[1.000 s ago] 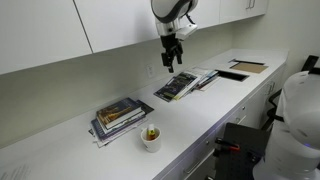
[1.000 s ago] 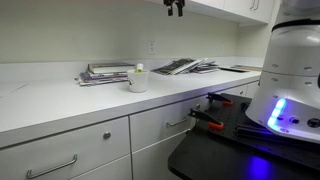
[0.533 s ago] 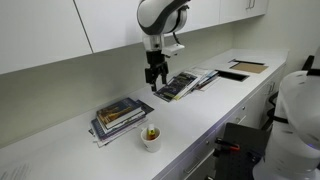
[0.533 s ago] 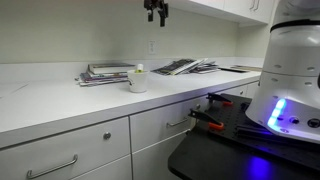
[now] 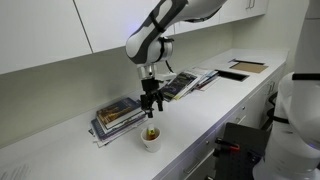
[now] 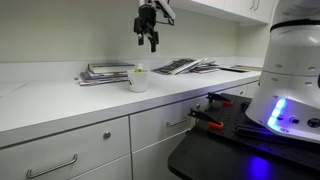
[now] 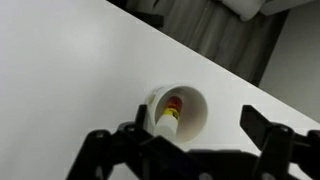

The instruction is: Pick the object from the cup and put it on the counter

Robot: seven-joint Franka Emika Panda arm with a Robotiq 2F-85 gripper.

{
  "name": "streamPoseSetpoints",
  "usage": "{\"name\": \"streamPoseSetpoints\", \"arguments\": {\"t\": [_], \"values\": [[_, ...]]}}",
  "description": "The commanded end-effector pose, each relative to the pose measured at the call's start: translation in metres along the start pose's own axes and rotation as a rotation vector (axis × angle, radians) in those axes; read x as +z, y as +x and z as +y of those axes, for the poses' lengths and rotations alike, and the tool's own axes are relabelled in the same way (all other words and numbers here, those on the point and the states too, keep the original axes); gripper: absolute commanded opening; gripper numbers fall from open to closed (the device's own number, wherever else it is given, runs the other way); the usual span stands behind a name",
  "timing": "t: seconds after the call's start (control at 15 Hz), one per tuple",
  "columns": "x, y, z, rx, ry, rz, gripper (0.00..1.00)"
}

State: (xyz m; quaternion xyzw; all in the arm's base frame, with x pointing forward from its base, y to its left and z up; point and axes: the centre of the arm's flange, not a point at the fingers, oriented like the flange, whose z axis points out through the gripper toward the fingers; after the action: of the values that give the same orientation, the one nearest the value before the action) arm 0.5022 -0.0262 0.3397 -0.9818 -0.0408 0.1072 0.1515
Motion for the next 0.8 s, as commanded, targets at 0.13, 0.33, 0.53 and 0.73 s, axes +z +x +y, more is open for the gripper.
{"name": "streamPoseSetpoints", "arguments": {"t": [0.13,0.33,0.53,0.73], "values": [[0.033,0.029,0.022,0.012,0.031,-0.061,0.99],[0.048,0.044,0.030,0.024,0.022,-0.064,0.92],[0.054,0.062,0.033,0.014,0.032,-0.060,0.83],[0.061,0.077,0.028,-0.007,0.035,-0.063,0.69]]}}
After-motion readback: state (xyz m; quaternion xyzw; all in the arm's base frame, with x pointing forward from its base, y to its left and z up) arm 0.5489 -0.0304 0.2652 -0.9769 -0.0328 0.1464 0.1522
